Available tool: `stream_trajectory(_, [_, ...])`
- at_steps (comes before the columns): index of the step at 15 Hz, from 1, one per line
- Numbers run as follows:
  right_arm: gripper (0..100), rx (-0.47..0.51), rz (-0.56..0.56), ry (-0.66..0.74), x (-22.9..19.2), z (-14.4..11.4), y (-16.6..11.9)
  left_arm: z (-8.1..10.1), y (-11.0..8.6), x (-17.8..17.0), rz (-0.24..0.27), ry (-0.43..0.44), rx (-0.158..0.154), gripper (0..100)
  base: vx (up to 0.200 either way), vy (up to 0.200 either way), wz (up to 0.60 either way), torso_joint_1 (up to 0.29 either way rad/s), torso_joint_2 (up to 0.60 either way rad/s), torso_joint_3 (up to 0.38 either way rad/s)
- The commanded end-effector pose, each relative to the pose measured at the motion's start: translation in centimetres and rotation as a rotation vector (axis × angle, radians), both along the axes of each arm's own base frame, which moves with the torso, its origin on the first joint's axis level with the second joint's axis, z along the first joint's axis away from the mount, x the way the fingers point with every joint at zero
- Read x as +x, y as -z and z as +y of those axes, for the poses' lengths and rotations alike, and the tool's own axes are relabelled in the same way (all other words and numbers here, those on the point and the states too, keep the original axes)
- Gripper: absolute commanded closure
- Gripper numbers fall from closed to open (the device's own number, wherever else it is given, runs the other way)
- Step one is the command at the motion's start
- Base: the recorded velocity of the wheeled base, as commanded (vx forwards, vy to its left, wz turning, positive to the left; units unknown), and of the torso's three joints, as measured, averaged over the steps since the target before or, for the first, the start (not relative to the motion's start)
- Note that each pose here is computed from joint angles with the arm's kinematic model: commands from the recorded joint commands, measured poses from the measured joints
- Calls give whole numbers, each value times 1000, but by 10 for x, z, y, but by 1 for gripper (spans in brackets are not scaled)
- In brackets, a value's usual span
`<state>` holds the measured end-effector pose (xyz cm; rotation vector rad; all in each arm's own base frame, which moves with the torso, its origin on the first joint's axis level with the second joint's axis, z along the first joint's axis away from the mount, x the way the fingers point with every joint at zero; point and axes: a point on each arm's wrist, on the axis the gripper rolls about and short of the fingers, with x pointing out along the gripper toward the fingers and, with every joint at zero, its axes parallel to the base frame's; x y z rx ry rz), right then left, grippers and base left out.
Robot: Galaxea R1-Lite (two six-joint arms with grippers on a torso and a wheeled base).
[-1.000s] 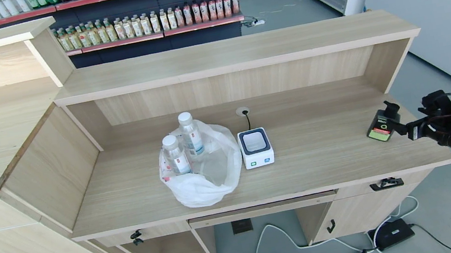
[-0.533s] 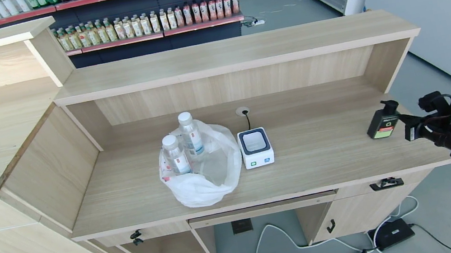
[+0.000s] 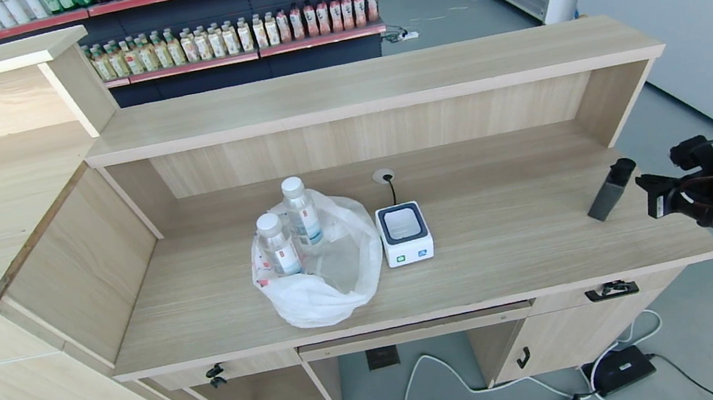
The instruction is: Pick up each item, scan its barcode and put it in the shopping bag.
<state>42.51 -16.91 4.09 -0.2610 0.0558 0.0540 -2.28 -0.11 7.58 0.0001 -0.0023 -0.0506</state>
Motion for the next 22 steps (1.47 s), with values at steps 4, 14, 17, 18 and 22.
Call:
stream_trajectory(4, [0, -7, -31, 47, -14, -19, -20, 0, 0, 0, -1, 2, 0, 0, 0, 0, 0, 0, 0, 0])
stream_trajectory(14, [0, 64, 0, -23, 25, -9, 20, 0, 0, 0, -1, 0, 0, 0, 0, 0, 0, 0, 0, 0])
stream_trajectory(17, [0, 66, 8, -70, 39, 3, 26, 0, 0, 0, -1, 0, 0, 0, 0, 0, 0, 0, 0, 0])
stream_trajectory(18, [0, 65, 6, -84, 44, 7, 26, 0, 0, 0, -1, 0, 0, 0, 0, 0, 0, 0, 0, 0])
stream_trajectory(22, [0, 55, -19, -119, 64, 18, 24, 0, 0, 0, -1, 2, 0, 0, 0, 0, 0, 0, 0, 0])
